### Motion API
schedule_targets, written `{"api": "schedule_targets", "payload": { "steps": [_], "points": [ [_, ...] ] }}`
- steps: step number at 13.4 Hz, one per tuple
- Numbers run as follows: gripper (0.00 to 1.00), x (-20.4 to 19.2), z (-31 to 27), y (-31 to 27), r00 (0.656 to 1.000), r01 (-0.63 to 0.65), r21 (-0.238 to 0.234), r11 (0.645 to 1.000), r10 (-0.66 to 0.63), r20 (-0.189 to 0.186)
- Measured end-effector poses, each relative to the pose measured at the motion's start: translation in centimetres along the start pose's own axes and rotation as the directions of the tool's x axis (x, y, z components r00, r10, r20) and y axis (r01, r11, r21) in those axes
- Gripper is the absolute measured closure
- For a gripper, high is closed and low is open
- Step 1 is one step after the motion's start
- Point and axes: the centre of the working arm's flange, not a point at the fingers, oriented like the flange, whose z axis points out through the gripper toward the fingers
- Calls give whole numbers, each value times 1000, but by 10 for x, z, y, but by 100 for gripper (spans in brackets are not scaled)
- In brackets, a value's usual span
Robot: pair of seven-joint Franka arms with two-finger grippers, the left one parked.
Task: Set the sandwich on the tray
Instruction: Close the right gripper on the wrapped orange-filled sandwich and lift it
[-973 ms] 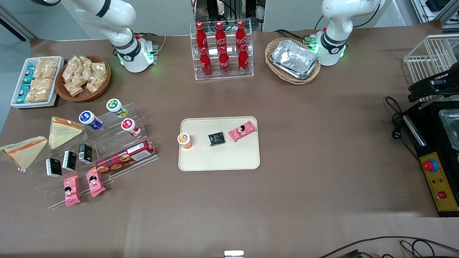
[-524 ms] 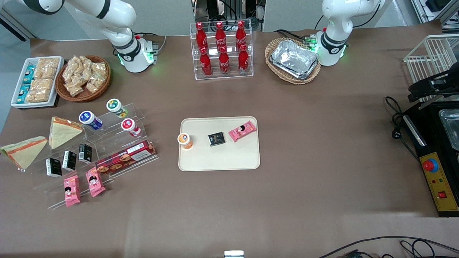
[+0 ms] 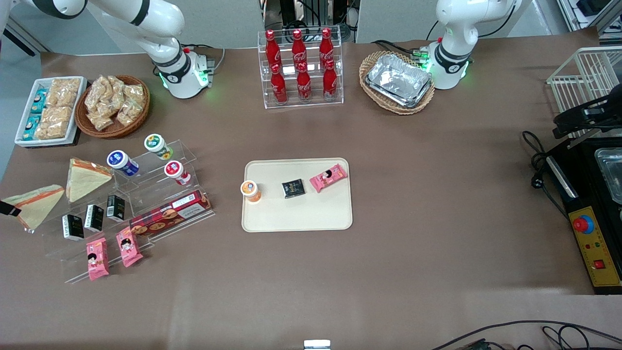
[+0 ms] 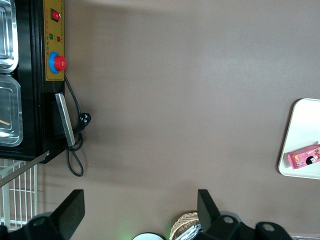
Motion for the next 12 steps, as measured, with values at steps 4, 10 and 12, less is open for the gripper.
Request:
{"api": "schedule_targets", "payload": {
  "steps": [4, 10, 12],
  "points": [
    [0, -16, 17, -1, 1000, -6, 5, 1000, 6, -14],
    [20, -20, 22, -13, 1000, 0, 10, 1000, 0, -18],
    [27, -20, 22, -12, 1000, -1, 10, 1000, 1, -18]
  ]
}}
